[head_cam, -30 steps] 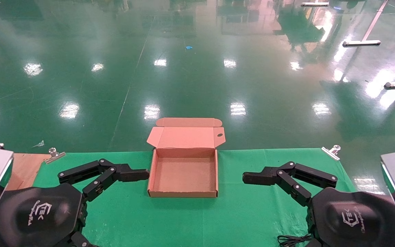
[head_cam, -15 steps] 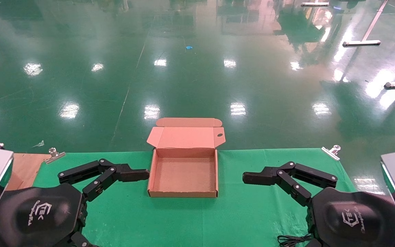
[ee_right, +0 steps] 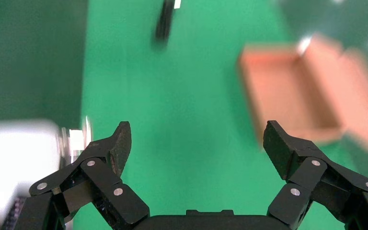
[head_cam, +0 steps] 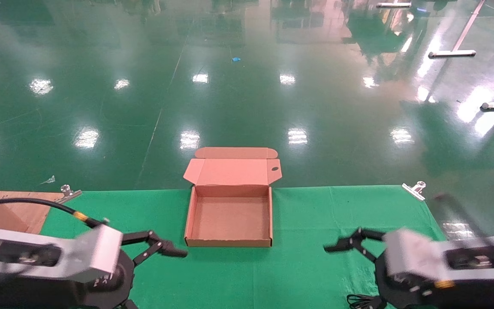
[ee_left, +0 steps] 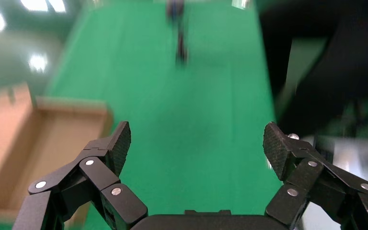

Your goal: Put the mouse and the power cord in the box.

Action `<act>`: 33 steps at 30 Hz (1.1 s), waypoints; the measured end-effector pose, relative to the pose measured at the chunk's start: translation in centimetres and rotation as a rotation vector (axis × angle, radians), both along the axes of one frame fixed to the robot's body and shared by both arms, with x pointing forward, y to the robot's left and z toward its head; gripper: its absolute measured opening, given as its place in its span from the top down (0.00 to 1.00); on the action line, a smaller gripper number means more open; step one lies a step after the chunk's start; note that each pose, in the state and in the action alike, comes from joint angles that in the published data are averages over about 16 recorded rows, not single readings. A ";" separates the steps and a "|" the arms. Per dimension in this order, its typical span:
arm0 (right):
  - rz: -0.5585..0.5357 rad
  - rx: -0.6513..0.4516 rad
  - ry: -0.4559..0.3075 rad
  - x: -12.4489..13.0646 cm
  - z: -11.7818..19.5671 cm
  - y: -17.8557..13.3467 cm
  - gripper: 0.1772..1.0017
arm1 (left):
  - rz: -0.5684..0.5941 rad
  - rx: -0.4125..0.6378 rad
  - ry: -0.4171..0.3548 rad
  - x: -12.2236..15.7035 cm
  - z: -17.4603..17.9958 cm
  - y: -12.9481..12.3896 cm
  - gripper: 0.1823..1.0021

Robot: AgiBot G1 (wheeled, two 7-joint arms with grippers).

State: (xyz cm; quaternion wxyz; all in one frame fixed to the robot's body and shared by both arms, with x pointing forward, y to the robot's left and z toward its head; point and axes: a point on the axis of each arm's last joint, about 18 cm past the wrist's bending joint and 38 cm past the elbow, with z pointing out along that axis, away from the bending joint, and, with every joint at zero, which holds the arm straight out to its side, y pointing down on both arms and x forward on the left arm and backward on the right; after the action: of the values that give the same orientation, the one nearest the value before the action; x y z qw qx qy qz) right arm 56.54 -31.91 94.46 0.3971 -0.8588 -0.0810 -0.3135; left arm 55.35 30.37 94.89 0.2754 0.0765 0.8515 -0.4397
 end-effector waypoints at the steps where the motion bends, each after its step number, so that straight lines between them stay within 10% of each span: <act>1: -0.016 -0.054 -0.004 0.8 -0.4 -0.1 0.00 | 0.022 0.047 0.003 0.7 -0.5 0.3 0.00; 15: -0.160 -0.611 -0.093 10.1 -4.1 -1.0 0.00 | 0.260 0.553 0.035 8.8 -6.2 6.7 0.00; 33: -0.175 -0.640 -0.063 14.4 -9.0 -1.4 0.00 | 0.308 0.612 0.070 12.0 -10.7 8.0 0.00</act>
State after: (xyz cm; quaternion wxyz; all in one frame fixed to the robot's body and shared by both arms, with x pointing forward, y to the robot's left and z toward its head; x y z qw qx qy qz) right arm 70.89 -33.33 85.43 0.0760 -0.9335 -0.1134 -0.3316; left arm 67.34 38.40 84.19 0.2736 0.0110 0.9543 -0.1194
